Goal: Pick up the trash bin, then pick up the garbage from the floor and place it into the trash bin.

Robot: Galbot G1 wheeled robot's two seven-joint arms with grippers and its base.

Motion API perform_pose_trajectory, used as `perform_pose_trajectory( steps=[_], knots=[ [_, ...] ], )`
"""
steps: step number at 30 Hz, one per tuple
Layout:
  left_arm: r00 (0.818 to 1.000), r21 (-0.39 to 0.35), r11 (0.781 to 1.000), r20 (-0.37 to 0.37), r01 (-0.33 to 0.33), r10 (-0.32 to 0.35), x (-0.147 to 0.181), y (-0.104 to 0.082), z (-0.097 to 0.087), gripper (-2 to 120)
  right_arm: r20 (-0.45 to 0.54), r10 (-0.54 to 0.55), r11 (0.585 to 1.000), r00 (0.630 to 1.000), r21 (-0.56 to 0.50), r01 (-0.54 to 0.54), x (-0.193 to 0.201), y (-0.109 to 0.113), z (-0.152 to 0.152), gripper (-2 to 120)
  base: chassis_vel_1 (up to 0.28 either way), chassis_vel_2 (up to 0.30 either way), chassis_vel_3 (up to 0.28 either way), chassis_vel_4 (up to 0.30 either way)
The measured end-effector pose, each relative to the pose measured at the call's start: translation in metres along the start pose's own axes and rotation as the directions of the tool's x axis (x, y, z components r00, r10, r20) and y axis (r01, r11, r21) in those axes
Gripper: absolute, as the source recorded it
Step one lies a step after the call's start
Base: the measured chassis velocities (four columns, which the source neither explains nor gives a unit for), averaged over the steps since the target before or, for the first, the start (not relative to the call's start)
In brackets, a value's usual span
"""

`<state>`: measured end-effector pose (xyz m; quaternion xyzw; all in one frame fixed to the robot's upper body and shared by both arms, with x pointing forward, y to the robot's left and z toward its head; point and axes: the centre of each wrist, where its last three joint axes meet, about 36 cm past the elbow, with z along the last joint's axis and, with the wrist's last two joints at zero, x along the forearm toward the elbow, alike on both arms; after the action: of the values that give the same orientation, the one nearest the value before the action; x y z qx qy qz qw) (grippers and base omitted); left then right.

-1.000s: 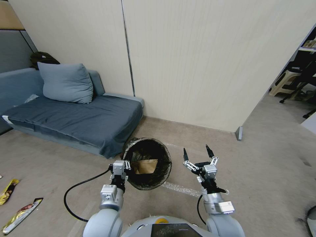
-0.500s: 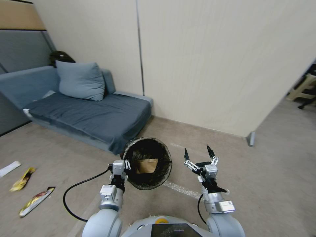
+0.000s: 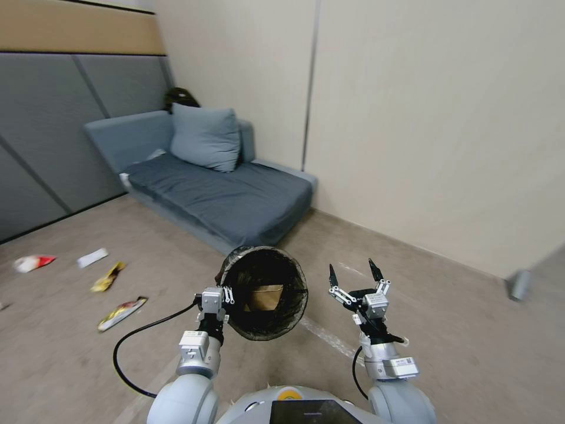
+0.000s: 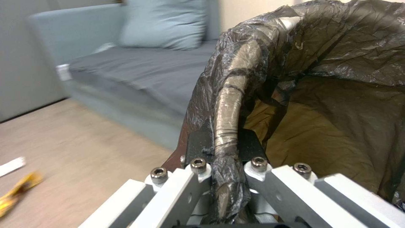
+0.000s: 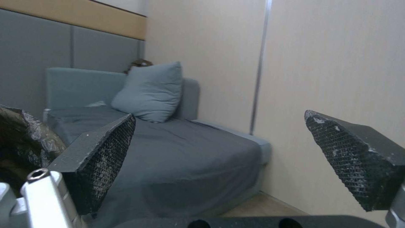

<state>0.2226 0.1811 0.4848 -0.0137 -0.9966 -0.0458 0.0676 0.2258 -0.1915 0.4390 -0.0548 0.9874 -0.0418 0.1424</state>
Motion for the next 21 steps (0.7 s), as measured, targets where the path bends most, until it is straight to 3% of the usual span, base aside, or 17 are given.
perform_pose_trajectory(
  steps=[21],
  knots=[
    [1.0,-0.003,1.0,0.003,-0.007,0.007,-0.0006,-0.0002,0.0001,2,0.001,0.003,1.0,1.0,0.004,-0.003,-0.0021,-0.0025,-0.0019,100,0.125,0.125,0.125,0.12]
  ],
)
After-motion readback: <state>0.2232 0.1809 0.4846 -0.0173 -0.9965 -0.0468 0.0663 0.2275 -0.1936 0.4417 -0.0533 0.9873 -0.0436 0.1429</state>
